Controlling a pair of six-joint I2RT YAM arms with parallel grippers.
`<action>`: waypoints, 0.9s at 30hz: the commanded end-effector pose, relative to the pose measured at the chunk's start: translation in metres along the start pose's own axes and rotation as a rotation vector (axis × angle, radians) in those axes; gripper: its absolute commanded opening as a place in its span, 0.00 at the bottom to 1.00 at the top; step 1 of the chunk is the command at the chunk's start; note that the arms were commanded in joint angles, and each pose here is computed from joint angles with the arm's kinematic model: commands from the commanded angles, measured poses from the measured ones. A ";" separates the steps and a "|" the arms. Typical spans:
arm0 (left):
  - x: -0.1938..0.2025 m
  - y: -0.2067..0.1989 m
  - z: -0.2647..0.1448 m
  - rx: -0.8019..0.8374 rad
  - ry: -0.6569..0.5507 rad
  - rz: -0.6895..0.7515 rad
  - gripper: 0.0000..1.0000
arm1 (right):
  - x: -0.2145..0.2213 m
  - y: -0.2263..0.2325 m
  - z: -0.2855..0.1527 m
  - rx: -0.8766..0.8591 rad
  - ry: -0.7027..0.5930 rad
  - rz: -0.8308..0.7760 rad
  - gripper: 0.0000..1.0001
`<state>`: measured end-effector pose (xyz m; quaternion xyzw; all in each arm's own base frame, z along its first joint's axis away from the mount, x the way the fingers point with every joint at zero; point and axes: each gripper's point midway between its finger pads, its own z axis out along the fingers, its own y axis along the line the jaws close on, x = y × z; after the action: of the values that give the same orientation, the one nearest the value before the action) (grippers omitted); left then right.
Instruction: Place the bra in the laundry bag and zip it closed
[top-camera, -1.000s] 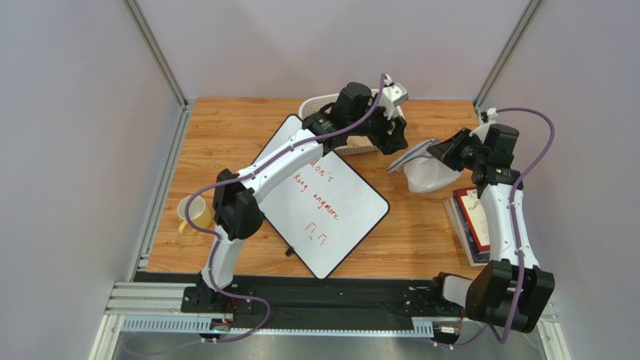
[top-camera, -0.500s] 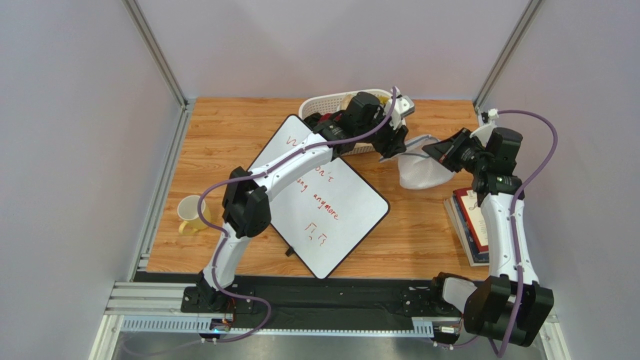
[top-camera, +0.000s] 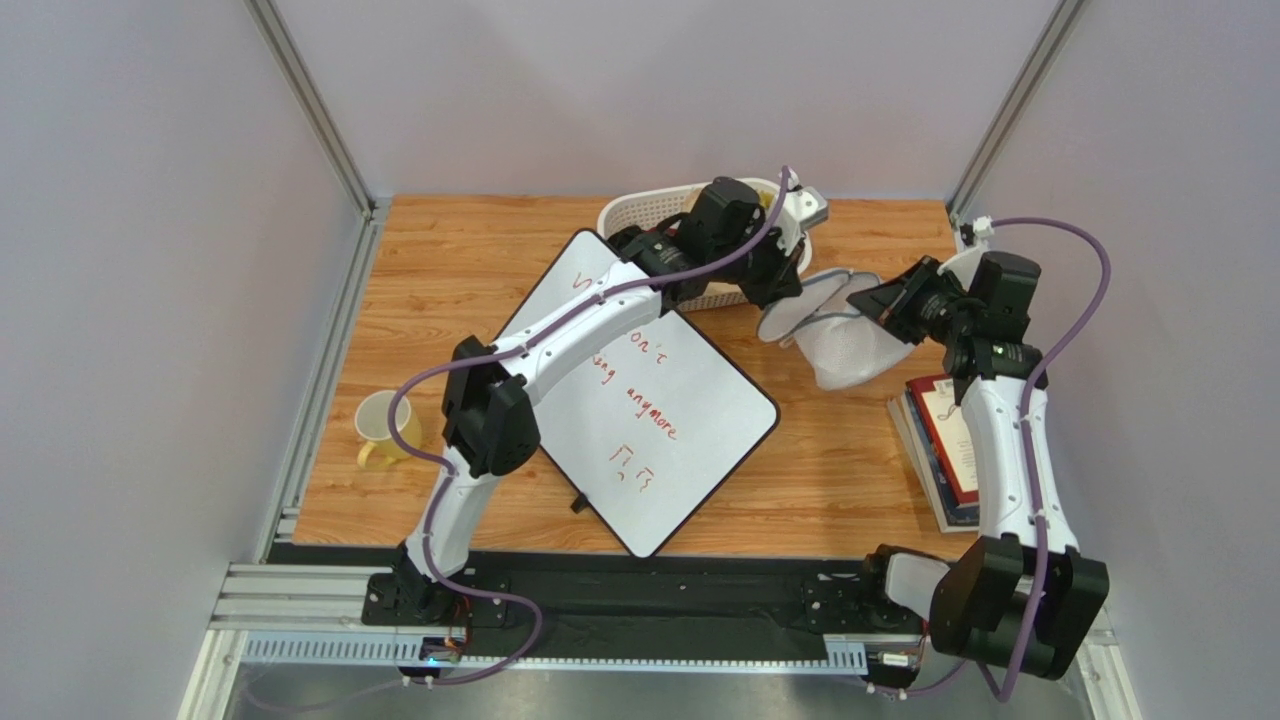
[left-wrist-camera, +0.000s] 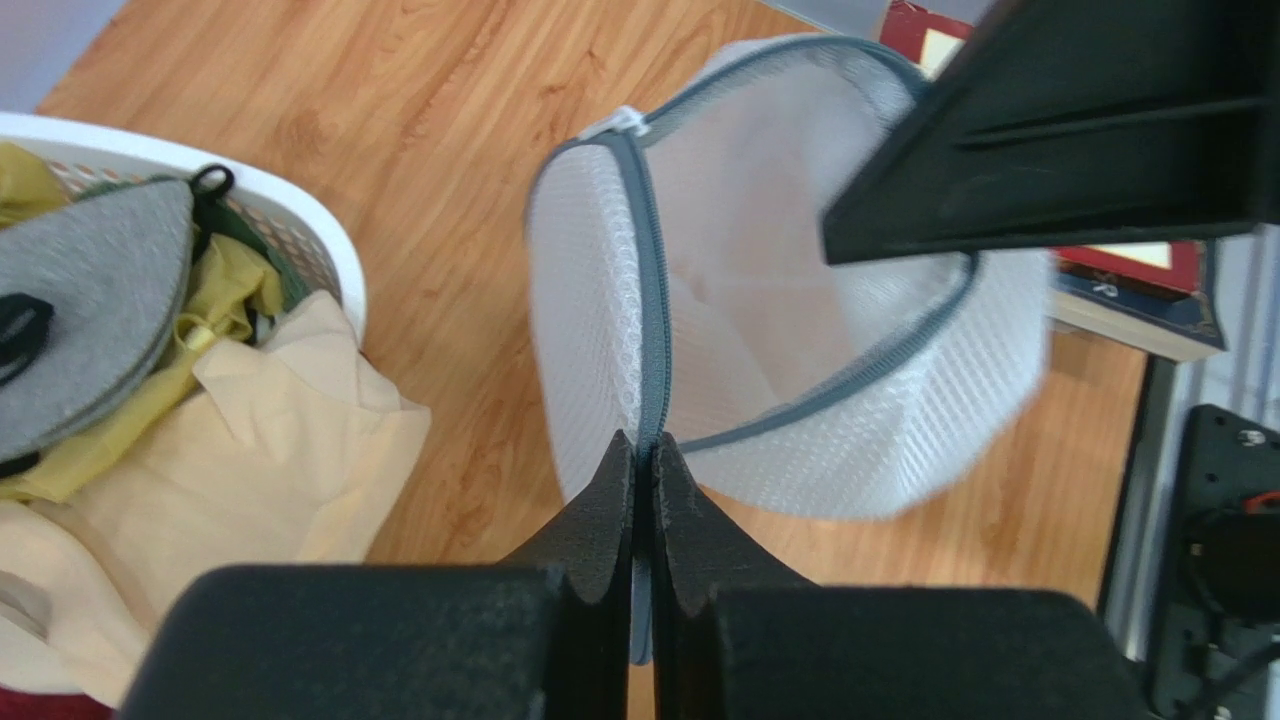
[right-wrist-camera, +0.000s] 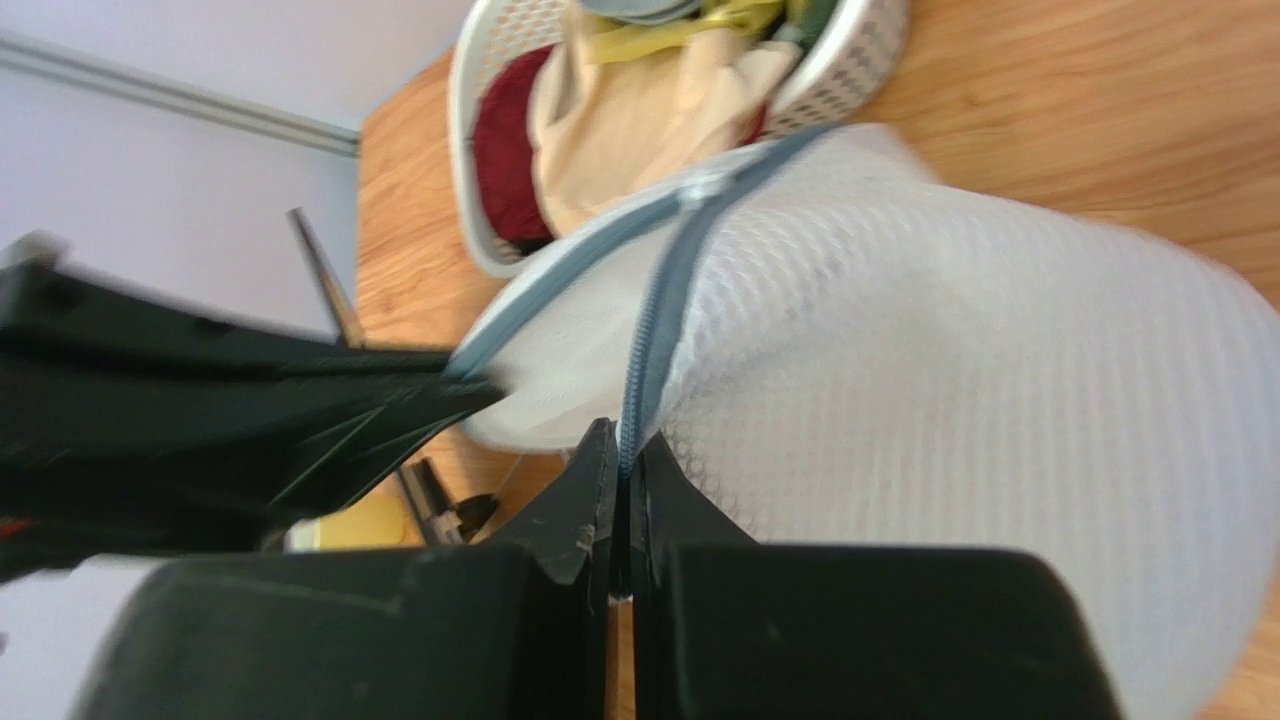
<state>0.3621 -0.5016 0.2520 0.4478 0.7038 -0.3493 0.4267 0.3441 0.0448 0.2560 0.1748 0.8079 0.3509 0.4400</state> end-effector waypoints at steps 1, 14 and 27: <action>-0.056 -0.032 -0.046 0.056 -0.088 -0.085 0.00 | -0.023 -0.030 0.010 0.155 -0.043 -0.039 0.00; -0.058 -0.056 -0.039 0.164 -0.050 -0.510 0.00 | -0.048 -0.115 0.044 0.509 0.114 -0.061 0.36; -0.035 -0.012 -0.020 0.056 -0.045 -0.865 0.00 | -0.046 -0.091 0.005 0.811 -0.002 -0.244 0.77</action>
<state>0.3439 -0.5038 0.2859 0.1671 0.8030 -0.5129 0.2534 0.3940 -0.0333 0.1887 0.2313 0.9141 0.0277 0.3319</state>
